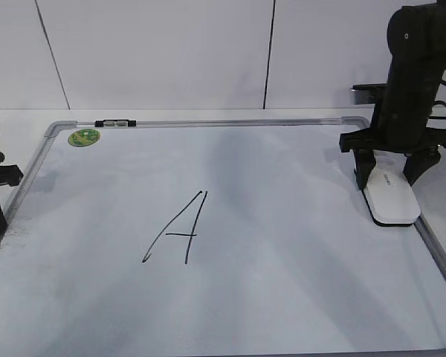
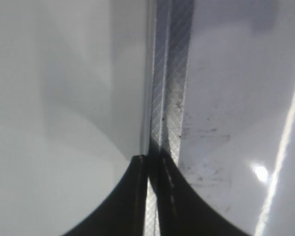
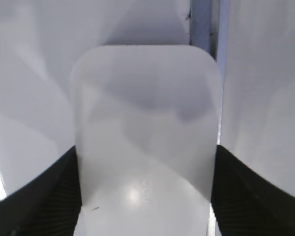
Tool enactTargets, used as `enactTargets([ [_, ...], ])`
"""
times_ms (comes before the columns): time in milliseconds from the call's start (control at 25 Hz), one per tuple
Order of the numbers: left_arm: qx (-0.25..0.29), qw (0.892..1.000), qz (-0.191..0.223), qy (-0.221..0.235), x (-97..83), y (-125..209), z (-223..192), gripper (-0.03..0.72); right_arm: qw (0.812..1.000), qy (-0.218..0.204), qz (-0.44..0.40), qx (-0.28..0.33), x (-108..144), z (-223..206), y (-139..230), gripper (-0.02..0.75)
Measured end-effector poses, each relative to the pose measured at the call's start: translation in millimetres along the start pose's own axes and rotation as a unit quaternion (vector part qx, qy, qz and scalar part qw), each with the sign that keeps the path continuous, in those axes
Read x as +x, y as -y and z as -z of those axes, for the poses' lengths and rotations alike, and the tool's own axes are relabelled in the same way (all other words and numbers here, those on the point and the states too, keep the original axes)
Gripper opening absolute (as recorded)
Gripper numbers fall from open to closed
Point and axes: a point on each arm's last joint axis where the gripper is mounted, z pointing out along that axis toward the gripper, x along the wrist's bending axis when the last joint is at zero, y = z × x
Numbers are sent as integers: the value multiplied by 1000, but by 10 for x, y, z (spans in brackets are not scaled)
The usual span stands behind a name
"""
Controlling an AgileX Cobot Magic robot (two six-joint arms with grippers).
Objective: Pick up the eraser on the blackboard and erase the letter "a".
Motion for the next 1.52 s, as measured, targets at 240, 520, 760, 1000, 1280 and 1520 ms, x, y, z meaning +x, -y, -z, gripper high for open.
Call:
enactTargets([
  [240, -1, 1000, 1, 1, -1, -2, 0, 19, 1000, 2, 1, 0, -3, 0, -1, 549],
  [520, -1, 1000, 1, 1, -1, -2, 0, 19, 1000, 2, -1, 0, -3, 0, -1, 554],
  [760, -1, 1000, 1, 1, -1, -2, 0, 20, 1000, 7, 0, 2, -8, -33, -8, 635],
  [1000, -1, 1000, 1, 1, -1, -3, 0, 20, 1000, 8, 0, 3, -14, -44, -10, 648],
  [1280, -4, 1000, 0, 1, -3, -4, 7, 50, 1000, 6, -3, -19, -16, 60, -83, 649],
  [1520, -29, 1000, 0, 0, -15, -27, 83, 249, 999, 0, -6, -35, -9, 144, -131, 649],
])
